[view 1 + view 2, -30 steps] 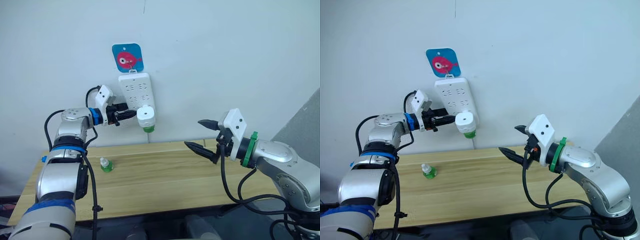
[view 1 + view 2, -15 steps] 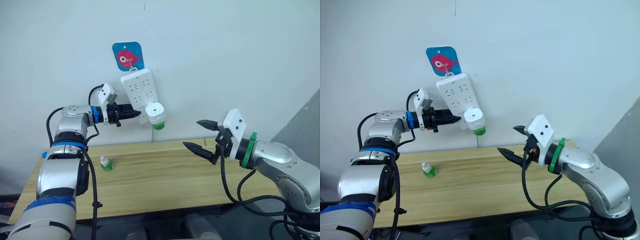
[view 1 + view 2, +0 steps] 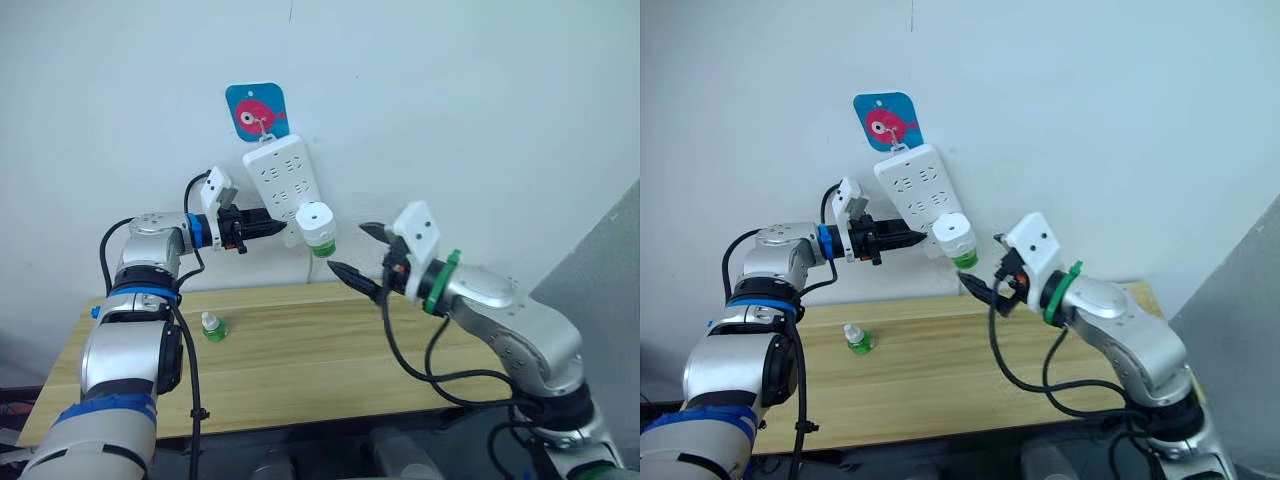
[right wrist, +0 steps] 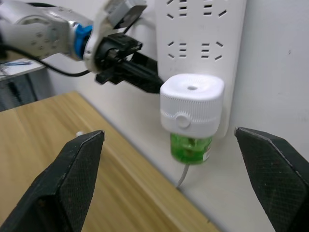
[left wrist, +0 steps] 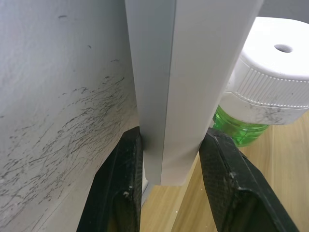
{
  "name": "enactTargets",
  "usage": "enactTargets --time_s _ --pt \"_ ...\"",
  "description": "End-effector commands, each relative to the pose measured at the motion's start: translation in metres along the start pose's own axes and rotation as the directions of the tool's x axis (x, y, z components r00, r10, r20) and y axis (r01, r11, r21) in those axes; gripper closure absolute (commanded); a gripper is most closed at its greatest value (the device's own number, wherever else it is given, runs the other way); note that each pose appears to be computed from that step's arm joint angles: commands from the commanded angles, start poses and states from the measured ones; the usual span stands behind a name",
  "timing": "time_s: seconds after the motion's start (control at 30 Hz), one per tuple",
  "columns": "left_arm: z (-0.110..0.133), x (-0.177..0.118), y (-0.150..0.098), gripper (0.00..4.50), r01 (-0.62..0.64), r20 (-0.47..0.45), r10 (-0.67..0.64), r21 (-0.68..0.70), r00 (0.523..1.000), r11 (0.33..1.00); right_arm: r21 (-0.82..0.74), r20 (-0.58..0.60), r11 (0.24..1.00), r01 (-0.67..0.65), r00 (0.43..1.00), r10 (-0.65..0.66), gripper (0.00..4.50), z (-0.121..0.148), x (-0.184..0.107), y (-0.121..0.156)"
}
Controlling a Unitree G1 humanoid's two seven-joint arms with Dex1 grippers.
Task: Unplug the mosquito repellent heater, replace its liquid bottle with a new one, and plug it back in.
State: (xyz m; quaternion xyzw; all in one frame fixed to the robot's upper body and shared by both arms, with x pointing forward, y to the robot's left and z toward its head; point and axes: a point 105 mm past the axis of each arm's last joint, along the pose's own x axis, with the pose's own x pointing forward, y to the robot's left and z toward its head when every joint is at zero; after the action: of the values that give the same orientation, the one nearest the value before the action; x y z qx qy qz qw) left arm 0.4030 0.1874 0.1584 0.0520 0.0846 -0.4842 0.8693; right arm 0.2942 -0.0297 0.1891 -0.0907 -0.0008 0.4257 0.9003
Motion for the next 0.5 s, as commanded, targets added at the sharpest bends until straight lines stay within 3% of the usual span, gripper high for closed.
enactTargets --time_s 0.03,0.27,0.5 --pt "0.023 0.0 0.001 3.15 -0.016 0.074 0.011 0.056 0.997 0.998 -0.04 0.035 0.992 0.118 0.993 -0.116 0.0 0.01 0.016 -0.009" --pt "0.024 0.0 0.0 3.15 -0.012 0.069 0.008 0.06 0.998 0.998 -0.032 0.036 0.973 0.228 0.973 -0.227 0.0 0.012 0.042 -0.014" --pt "0.022 -0.001 -0.001 3.15 -0.013 0.066 0.008 0.064 0.998 0.998 -0.022 0.04 0.969 0.247 0.968 -0.246 0.0 0.013 0.062 -0.008"
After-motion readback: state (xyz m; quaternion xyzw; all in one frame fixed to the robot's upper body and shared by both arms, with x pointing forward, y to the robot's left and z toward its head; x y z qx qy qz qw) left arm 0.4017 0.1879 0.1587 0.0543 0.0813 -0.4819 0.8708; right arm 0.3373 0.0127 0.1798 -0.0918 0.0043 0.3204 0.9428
